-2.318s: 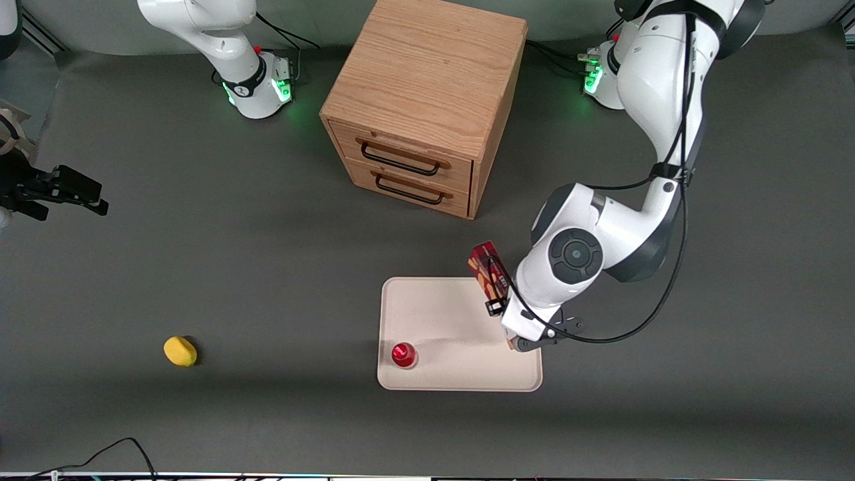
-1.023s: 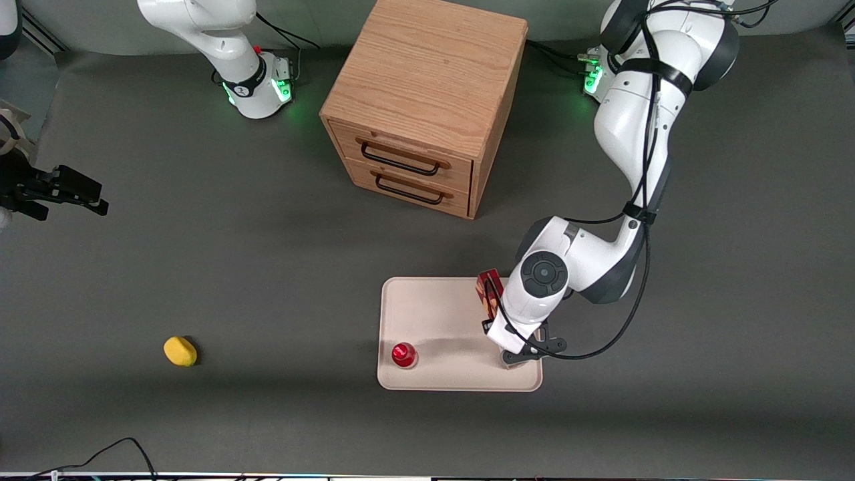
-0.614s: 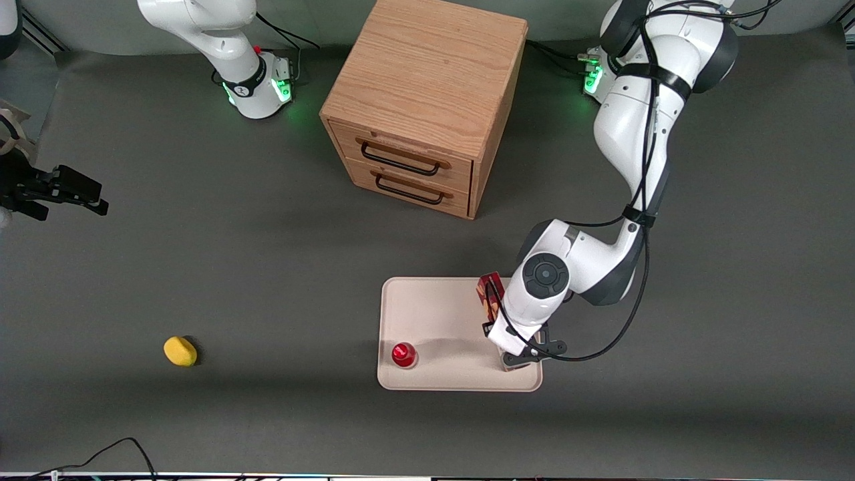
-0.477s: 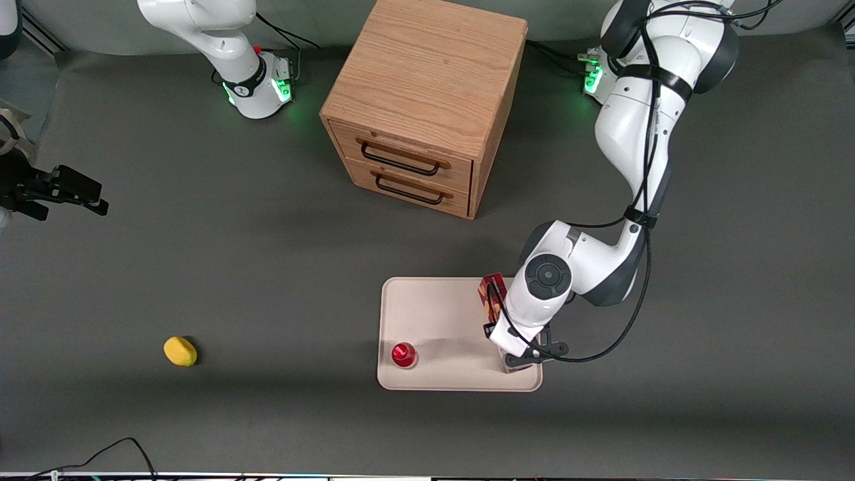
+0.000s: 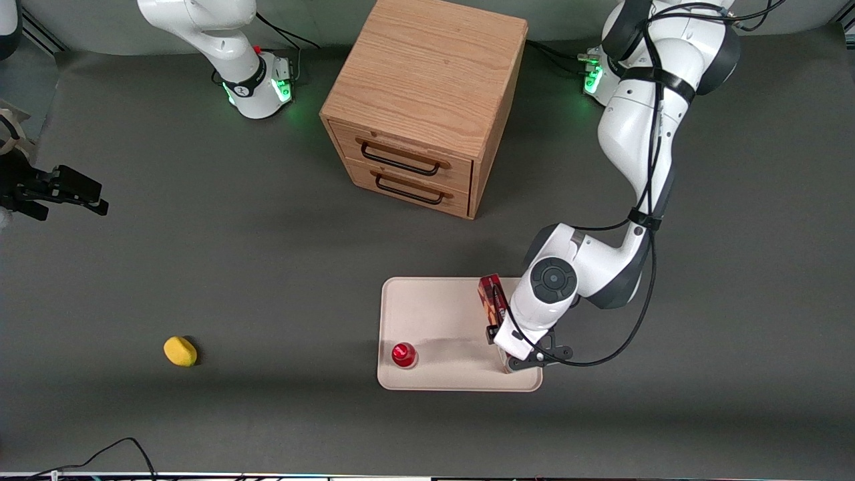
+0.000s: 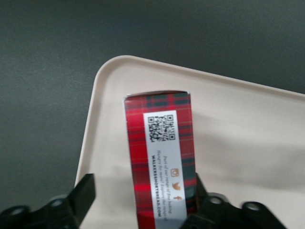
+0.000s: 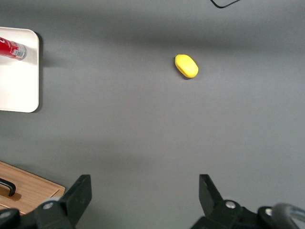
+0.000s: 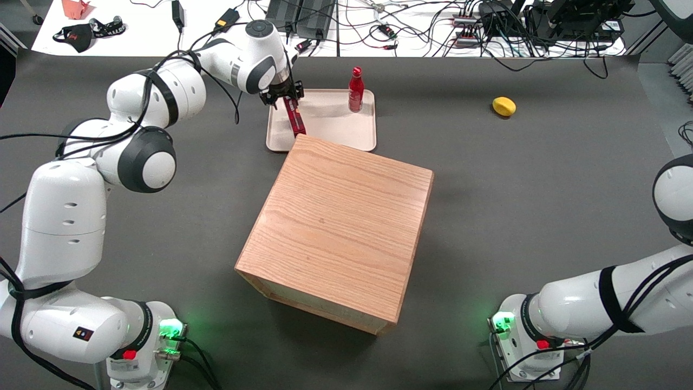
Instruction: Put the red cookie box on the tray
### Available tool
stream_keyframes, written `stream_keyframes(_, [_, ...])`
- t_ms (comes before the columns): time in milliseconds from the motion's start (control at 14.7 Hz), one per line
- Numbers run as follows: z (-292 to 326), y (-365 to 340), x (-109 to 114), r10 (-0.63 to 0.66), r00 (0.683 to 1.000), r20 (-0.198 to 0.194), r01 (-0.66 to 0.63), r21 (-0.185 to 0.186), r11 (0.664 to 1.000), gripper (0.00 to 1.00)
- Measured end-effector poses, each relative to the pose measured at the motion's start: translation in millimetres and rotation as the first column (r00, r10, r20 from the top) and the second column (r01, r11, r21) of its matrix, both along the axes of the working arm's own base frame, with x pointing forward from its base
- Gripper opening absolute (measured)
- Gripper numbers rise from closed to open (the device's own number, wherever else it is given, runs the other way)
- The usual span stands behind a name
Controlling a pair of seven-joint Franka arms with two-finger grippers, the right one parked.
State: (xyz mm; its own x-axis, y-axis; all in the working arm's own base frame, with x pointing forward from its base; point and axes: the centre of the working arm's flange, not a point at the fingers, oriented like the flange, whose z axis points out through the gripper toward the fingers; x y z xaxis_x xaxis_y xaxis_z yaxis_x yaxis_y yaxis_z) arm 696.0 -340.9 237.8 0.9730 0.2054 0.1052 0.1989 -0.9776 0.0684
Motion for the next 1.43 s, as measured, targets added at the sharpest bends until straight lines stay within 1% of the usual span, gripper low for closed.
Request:
stream_keyframes(68, [5,0,1,0.002,1.000,-0.016,-0.002,0.009,1.000,1.00])
stream_keyframes(205, [19,0,1,0.010,0.998,-0.056,-0.008,0.024,1.000,1.00])
stream_keyframes(273, [28,-1,0,0.015,0.996,-0.083,-0.013,0.028,1.000,1.00])
stream_keyframes(409, [52,-1,-6,0.025,0.988,-0.150,-0.019,0.043,0.999,1.00])
stream_keyframes(545, [90,0,-15,0.028,0.977,-0.213,-0.015,0.065,0.998,1.00])
stream_keyframes(750, [153,11,-34,0.033,0.959,-0.280,-0.002,0.110,0.994,1.00])
stream_keyframes(818, [177,20,-39,0.021,0.956,-0.294,0.014,0.115,0.993,1.00])
stream_keyframes(955, [234,45,-52,-0.036,0.951,-0.308,0.072,0.106,0.992,1.00])
stream_keyframes(1091, [282,79,-67,-0.090,0.938,-0.333,0.132,0.106,0.986,1.00])
stream_keyframes(1364, [336,149,-105,-0.159,0.925,-0.345,0.211,0.120,0.970,1.00])
stream_keyframes(1432, [346,168,-116,-0.176,0.921,-0.347,0.228,0.117,0.967,1.00])
